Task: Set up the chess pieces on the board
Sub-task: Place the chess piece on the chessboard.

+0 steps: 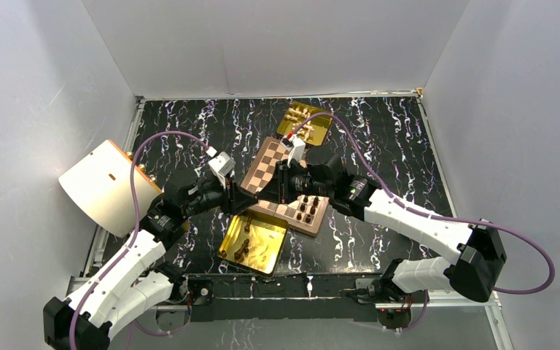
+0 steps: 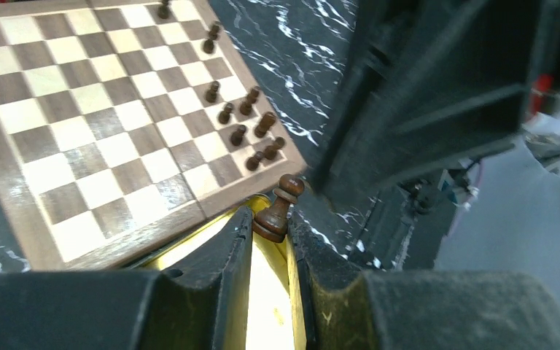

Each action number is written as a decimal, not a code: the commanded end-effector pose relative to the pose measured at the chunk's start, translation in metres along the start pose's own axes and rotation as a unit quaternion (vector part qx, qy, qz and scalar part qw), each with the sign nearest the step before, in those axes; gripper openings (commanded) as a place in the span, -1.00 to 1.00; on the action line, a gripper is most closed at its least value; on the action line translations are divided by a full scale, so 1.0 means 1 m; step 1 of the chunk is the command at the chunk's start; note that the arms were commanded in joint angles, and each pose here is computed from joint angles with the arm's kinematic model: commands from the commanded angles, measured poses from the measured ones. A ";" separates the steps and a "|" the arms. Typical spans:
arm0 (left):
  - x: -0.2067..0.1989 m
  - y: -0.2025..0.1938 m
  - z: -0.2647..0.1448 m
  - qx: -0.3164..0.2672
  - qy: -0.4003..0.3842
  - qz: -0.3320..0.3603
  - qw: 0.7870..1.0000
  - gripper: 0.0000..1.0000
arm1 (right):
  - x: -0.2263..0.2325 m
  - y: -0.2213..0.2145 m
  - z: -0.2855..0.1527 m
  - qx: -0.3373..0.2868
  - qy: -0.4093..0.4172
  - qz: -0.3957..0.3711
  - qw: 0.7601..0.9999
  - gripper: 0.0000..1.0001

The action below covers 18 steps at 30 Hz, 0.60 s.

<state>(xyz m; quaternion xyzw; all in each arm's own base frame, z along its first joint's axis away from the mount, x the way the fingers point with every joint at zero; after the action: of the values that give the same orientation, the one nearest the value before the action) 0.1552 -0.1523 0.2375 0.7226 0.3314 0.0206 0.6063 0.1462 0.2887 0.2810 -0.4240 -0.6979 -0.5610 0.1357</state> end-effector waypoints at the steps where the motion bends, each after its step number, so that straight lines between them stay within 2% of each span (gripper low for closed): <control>1: 0.006 0.006 -0.002 -0.023 0.030 0.017 0.999 -0.98 | 0.021 -0.002 -0.013 0.019 0.069 0.002 0.997 -0.55; 4: 0.006 0.006 -0.003 -0.024 0.031 0.015 0.999 -0.99 | 0.021 -0.002 -0.011 0.020 0.070 0.008 0.997 -0.50; 7: 0.004 0.006 -0.004 -0.025 0.026 0.017 0.999 -0.99 | 0.019 -0.003 -0.009 0.023 0.067 0.015 0.997 -0.32; 14: 0.000 -0.001 -0.006 -0.020 -0.007 0.034 0.999 -0.99 | 0.013 0.007 -0.016 -0.019 0.018 0.030 0.999 -0.24; 18: -0.003 -0.005 -0.005 -0.021 -0.035 0.034 0.999 -1.00 | 0.006 0.013 -0.020 -0.021 0.009 0.031 0.999 -0.22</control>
<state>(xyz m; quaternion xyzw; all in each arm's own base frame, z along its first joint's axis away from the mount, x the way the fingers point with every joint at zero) 0.1525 -0.1476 0.2324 0.7218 0.3231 0.0354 0.6110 0.1400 0.2832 0.2873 -0.4396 -0.6875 -0.5530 0.1678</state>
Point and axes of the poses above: each gripper's point midway between its finger pads, its own z axis out along the fingers, its own x axis along the line the jaws close on, y = z × x, the point moved 9 cm from there along -z, back along the fingers, and after that the axes turned 1 degree about z, right-handed, at the moved point
